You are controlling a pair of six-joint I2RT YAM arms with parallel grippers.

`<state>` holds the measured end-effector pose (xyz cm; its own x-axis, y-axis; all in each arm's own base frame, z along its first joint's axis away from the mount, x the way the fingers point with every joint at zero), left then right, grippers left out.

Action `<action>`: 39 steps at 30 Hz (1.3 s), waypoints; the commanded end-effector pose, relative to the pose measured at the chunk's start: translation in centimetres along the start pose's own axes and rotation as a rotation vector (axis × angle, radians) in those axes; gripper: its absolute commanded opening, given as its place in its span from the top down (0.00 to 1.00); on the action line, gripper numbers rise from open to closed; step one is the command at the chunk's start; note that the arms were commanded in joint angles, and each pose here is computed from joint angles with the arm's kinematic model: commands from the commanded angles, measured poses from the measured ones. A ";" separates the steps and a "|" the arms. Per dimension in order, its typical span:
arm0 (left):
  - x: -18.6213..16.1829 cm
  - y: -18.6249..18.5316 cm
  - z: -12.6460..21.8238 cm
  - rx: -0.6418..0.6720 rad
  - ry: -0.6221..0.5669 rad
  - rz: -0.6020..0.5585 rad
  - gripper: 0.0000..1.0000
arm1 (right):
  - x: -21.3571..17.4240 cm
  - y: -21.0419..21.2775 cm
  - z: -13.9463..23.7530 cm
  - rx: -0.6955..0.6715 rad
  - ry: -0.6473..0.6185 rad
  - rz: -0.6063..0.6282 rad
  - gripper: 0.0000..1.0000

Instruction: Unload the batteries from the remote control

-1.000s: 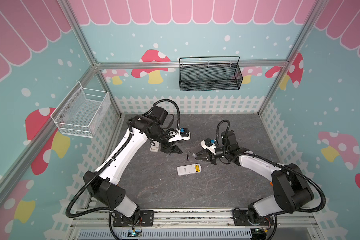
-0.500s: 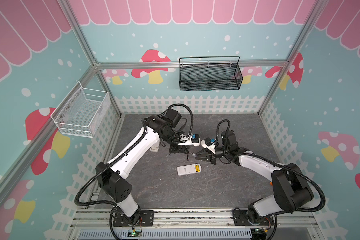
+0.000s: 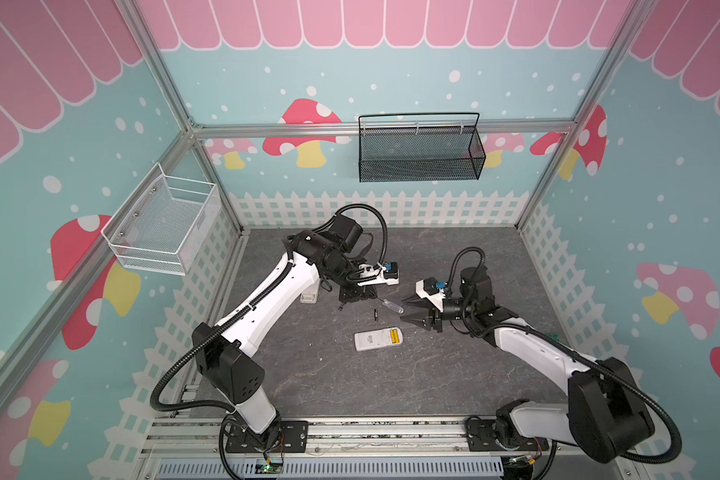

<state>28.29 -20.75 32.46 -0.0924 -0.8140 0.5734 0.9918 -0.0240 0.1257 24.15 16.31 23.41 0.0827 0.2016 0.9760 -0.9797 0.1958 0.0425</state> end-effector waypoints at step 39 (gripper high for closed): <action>-5.4 2.5 -0.5 -0.301 -0.889 0.810 1.00 | 4.1 -5.9 1.8 -0.016 -0.235 -0.564 0.08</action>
<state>31.76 -16.21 29.55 0.6576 0.0319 0.7527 0.7438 0.1311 -0.6554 29.90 14.05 25.73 0.5648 -0.1822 0.8049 -0.7277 0.3500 0.5898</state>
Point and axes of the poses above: each gripper's point midway between its finger pads, its own z axis back along the fingers, its own y axis along the line the jaws close on, x = y × z, the point moved 9 cm from there along z, back along the fingers, and after that the axes turned 3 degrees about -z, right-handed, at the moved point
